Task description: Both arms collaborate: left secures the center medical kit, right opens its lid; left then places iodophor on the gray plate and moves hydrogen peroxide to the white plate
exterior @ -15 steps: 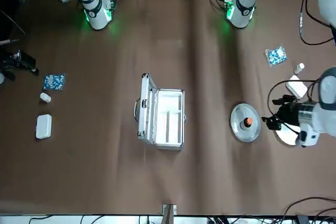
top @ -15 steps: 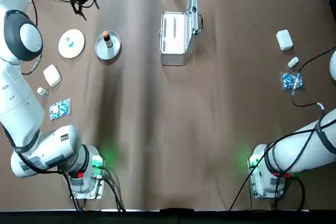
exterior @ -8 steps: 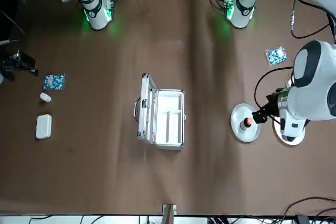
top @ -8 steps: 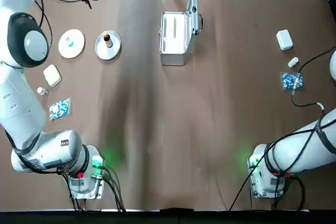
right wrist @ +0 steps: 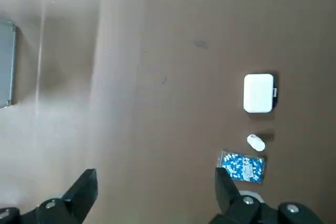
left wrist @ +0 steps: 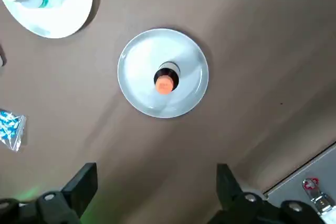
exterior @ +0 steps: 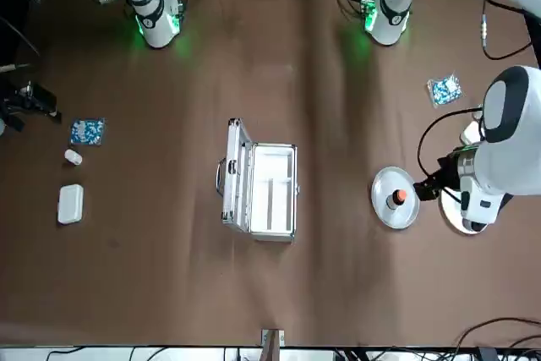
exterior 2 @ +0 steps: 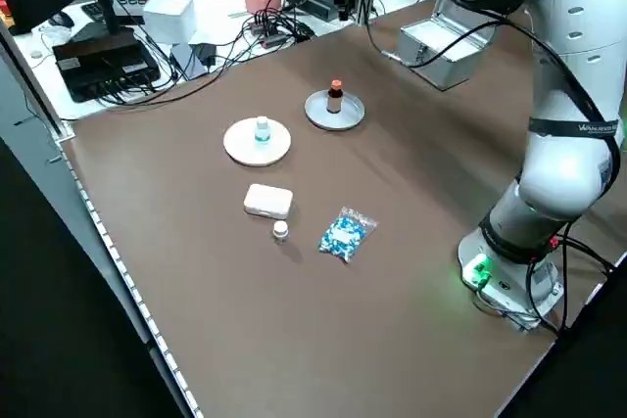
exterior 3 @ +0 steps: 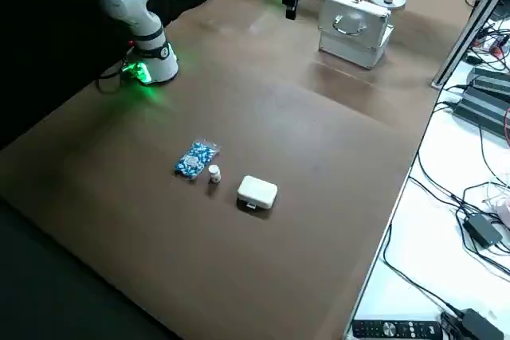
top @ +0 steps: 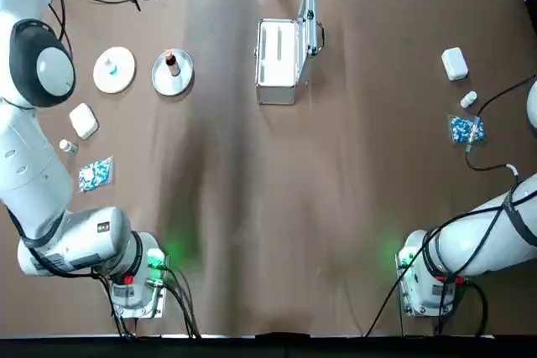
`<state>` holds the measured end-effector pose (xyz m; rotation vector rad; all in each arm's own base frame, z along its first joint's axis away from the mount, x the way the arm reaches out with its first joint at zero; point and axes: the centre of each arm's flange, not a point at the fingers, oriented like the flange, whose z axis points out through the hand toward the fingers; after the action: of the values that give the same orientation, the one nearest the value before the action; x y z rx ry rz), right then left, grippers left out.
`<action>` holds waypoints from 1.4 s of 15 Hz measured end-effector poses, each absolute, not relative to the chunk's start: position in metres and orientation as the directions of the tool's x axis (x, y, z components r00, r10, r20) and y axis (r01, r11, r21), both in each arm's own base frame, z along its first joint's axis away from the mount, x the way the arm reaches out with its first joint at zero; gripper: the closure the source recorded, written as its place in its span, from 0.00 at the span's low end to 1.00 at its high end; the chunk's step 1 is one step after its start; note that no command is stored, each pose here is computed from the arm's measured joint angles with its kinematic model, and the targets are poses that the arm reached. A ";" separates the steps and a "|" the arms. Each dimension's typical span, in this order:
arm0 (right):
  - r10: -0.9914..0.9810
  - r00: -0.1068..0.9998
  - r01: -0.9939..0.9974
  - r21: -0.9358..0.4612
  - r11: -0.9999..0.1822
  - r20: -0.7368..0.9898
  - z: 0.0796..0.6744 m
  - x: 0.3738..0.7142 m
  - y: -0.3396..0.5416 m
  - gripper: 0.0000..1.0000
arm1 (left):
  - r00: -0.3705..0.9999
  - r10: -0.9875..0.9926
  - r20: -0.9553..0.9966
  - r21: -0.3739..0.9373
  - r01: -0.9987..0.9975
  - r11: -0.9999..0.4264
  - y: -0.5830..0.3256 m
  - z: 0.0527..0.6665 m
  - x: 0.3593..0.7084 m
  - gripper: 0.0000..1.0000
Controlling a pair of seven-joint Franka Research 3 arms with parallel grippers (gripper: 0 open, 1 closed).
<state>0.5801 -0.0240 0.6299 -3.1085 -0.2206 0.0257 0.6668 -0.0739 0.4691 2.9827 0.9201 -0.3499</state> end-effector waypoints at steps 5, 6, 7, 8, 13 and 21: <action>0.139 0.990 0.139 -0.024 -0.990 -0.007 0.631 0.581 -0.025 0.01 | 0.880 0.441 -0.177 -0.021 0.445 -0.895 -0.078 0.500 0.660 0.00; 0.140 0.990 0.139 -0.025 -0.990 -0.007 0.631 0.581 -0.025 0.01 | 0.898 0.404 -0.173 -0.013 0.409 -0.913 -0.078 0.503 0.659 0.00; 0.140 0.990 0.140 -0.025 -0.990 -0.008 0.630 0.581 -0.025 0.01 | 0.912 0.373 -0.168 -0.006 0.378 -0.926 -0.077 0.506 0.658 0.00; 0.140 0.990 0.140 -0.025 -0.990 -0.008 0.630 0.581 -0.025 0.01 | 0.925 0.343 -0.162 0.001 0.348 -0.937 -0.076 0.511 0.657 0.00; 0.141 0.990 0.140 -0.024 -0.990 -0.007 0.631 0.581 -0.025 0.01 | 0.973 0.214 -0.084 0.024 0.216 -0.976 -0.068 0.558 0.644 0.00; 0.161 0.987 0.160 -0.026 -0.987 -0.013 0.630 0.581 -0.013 0.01 | 0.983 0.181 0.011 0.004 0.181 -0.984 -0.100 0.605 0.605 0.00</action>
<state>0.5808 -0.0130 0.6296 -3.1067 -0.2512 0.0229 0.6051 -0.1002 0.6047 3.1253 0.2845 0.0182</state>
